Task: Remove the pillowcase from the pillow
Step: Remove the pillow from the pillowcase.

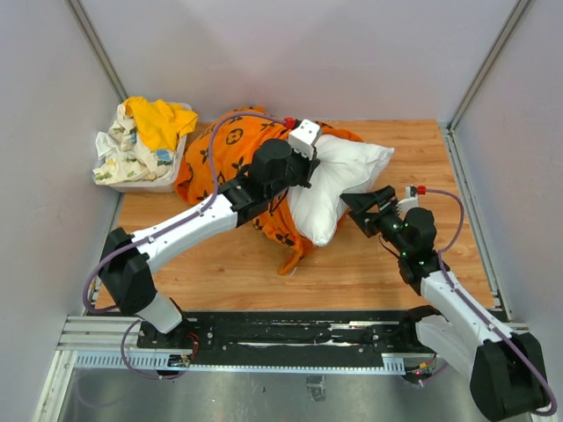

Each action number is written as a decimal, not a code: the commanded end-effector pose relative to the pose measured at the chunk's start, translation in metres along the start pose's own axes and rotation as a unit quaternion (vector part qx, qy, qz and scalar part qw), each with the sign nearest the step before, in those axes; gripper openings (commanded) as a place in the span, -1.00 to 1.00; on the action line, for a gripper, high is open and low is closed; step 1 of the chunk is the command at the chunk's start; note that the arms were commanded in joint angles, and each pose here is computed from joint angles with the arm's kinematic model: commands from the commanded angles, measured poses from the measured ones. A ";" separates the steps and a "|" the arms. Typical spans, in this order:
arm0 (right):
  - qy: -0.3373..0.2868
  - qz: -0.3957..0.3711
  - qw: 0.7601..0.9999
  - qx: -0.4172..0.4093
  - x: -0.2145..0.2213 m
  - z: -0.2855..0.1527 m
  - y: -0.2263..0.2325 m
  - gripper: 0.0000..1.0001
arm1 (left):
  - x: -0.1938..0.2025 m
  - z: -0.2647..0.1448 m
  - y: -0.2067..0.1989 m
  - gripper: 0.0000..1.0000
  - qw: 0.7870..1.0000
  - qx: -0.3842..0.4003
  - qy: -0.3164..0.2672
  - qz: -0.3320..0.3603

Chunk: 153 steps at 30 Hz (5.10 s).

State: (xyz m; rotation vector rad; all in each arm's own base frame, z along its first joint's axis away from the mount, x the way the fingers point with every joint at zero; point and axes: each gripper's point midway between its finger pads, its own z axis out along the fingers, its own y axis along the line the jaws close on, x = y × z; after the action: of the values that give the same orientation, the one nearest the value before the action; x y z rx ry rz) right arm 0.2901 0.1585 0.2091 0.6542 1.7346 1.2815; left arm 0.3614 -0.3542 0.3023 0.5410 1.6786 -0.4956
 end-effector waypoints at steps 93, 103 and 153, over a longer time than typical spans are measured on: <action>0.048 -0.076 0.995 0.035 -0.100 0.010 0.006 -0.99 | 0.144 -0.141 0.328 -0.99 0.856 -0.464 0.016 -0.228; -0.051 -0.052 0.996 0.058 -0.182 -0.012 0.003 -0.98 | 0.058 -0.235 0.318 -0.99 0.813 -0.533 -0.127 -0.199; 0.066 -0.222 0.969 0.088 -0.121 0.004 0.021 -0.99 | 0.160 -0.067 0.314 -0.99 0.912 -0.337 0.034 -0.232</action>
State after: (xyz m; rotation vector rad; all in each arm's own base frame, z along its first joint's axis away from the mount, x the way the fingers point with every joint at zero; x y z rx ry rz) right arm 0.3379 0.1011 0.2436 0.2147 2.1129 0.9960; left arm 0.4804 -0.1322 0.1903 -0.0934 1.8524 -0.4862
